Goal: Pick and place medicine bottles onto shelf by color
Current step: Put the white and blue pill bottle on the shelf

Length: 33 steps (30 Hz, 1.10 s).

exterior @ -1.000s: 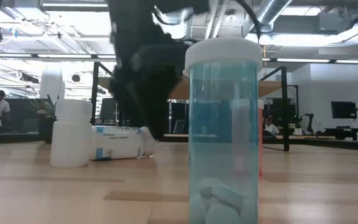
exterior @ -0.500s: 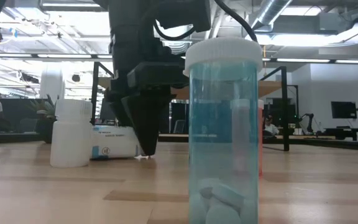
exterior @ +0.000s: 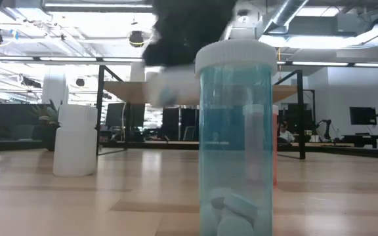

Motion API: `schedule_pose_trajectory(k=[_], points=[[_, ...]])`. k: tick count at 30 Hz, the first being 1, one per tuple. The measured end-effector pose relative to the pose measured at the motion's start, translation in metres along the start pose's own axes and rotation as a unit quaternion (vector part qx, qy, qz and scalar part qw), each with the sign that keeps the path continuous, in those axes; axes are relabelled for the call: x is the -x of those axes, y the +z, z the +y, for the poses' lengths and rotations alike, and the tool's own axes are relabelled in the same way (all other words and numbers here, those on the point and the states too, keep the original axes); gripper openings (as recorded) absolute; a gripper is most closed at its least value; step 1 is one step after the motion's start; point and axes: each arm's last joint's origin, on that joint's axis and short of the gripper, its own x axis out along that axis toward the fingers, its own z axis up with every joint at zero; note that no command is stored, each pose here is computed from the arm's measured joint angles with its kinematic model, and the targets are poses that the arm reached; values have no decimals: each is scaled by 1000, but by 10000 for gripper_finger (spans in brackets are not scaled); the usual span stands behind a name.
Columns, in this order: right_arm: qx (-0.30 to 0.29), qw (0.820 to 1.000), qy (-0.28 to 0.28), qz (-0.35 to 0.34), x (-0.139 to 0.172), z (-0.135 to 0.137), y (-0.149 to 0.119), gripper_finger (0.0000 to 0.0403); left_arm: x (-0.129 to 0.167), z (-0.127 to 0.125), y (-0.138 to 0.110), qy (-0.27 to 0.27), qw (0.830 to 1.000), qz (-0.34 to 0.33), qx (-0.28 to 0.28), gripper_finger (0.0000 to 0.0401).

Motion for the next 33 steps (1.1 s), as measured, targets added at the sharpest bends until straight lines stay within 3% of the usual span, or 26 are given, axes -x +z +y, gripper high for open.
schedule_pose_trajectory(k=[5, 13, 17, 23, 29, 33], points=[[-1, 1000, 0, 0, 0, 0, 0, 272, 51, -16, 39, -15, 991, -127, -40, 183], [-1, 1000, 0, 0, 0, 0, 0, 272, 105, 7, 98, 97, 945, -299, -93, 183], [-9, 1000, 0, 0, 0, 0, 0, 272, 107, 26, 127, 121, 922, -355, -94, 185], [-22, 1000, 1, 0, 0, 0, 0, 272, 103, 45, 153, 81, 905, -413, -59, 182], [-22, 1000, 1, 0, 0, 0, 0, 272, 85, 44, 155, 60, 888, -452, -62, 183], [-22, 1000, 1, 0, 0, 0, 0, 272, 63, 45, 148, 72, 889, -449, -55, 181]])
